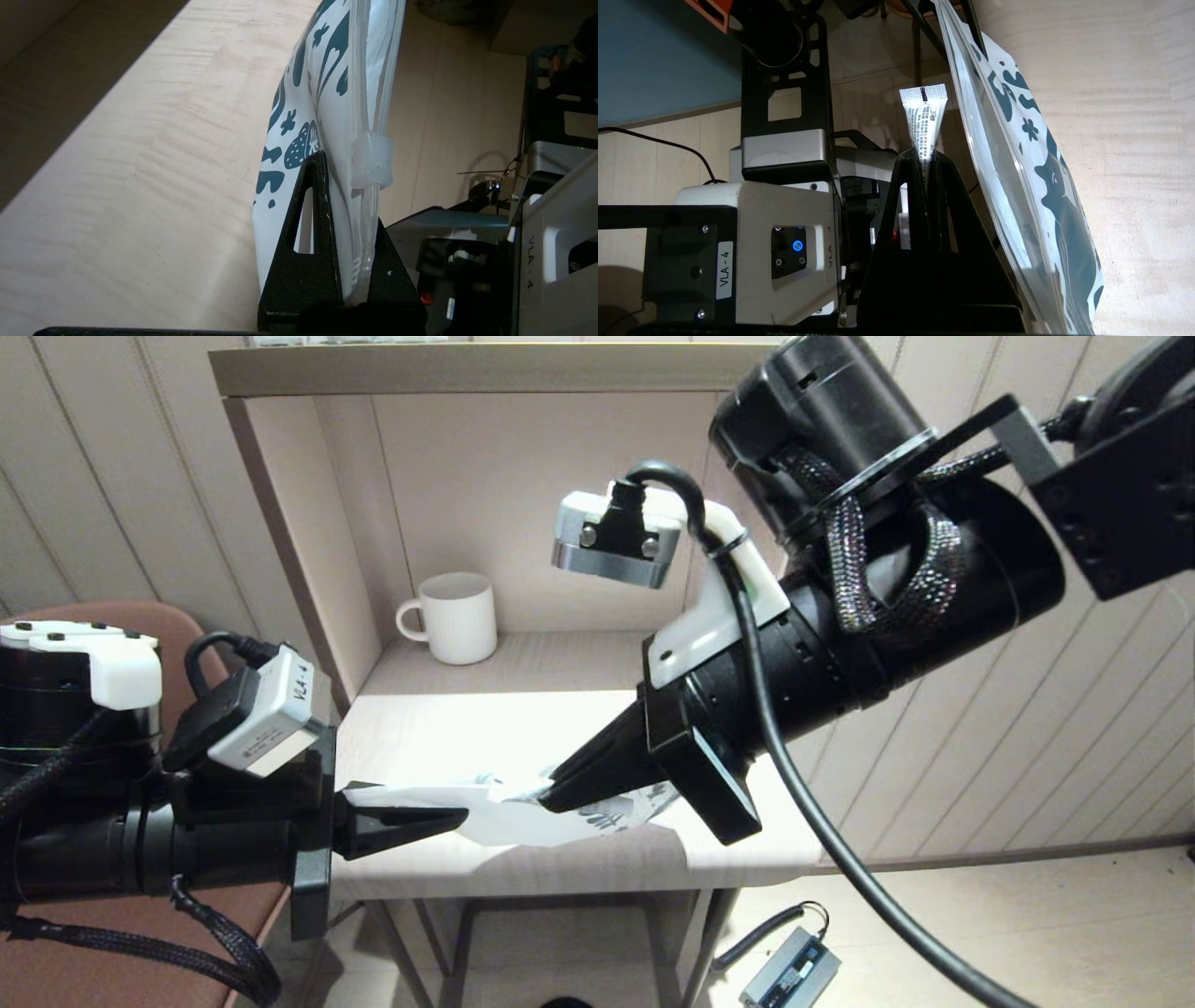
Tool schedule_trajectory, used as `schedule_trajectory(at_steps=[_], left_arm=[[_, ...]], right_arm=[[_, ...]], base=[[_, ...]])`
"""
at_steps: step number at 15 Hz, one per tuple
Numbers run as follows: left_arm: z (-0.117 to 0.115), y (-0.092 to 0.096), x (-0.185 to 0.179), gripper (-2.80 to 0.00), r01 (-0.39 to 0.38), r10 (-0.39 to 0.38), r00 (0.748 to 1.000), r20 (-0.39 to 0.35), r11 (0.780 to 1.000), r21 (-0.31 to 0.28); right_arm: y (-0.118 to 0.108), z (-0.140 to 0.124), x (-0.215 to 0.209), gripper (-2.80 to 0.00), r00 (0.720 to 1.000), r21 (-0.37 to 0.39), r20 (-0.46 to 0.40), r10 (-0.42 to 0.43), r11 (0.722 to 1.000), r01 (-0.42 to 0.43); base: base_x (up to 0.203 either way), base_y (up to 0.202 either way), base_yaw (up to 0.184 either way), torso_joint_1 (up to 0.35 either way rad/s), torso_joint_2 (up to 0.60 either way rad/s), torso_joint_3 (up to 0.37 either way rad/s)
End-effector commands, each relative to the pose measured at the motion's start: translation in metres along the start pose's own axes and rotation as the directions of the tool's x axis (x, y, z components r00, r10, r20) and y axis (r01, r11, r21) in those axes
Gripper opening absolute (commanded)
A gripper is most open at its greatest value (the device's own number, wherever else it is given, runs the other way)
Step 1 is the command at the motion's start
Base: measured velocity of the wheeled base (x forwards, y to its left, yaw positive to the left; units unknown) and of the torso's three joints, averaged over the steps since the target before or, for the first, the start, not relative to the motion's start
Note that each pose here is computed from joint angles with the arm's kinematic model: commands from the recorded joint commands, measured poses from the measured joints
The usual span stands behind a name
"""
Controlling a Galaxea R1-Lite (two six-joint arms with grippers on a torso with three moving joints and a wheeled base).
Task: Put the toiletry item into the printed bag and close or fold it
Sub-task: Place the toothpaste in the storage bag
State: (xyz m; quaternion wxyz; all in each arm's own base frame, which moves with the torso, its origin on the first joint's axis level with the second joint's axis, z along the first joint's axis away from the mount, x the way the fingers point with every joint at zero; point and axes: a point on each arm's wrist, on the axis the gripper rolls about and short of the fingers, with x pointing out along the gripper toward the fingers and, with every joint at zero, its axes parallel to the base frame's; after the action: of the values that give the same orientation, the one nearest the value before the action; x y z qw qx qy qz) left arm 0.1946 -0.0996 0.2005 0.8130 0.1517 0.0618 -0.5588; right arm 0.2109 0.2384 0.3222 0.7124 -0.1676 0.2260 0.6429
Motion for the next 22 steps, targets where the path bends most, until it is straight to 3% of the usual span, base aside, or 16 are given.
schedule_trajectory(at_steps=[1,9,17,22], left_arm=[[0.000,0.000,0.000,-2.80,0.003,-0.003,1.000,0.004,1.000,0.004],[0.000,-0.001,0.000,-2.80,0.005,-0.005,1.000,0.002,1.000,0.002],[-0.002,0.000,0.001,-2.80,0.010,-0.010,1.000,-0.004,1.000,-0.005],[0.000,-0.001,-0.001,-2.80,0.000,0.000,1.000,0.002,1.000,0.006]], right_arm=[[-0.006,-0.004,0.009,-2.80,1.000,0.015,-0.021,0.010,1.000,-0.009],[-0.015,-0.006,0.018,-2.80,1.000,0.027,-0.031,0.005,1.000,-0.004],[-0.002,0.002,-0.004,-2.80,1.000,-0.009,0.014,-0.026,1.000,0.026],[-0.004,0.002,0.001,-2.80,0.997,-0.012,-0.007,-0.071,0.997,0.071]], base=[[0.000,0.000,0.000,0.000,0.00,0.000],[0.000,0.000,0.000,0.000,0.00,0.000],[0.000,0.000,0.000,0.000,0.00,0.000],[0.000,0.000,0.000,0.000,0.00,0.000]])
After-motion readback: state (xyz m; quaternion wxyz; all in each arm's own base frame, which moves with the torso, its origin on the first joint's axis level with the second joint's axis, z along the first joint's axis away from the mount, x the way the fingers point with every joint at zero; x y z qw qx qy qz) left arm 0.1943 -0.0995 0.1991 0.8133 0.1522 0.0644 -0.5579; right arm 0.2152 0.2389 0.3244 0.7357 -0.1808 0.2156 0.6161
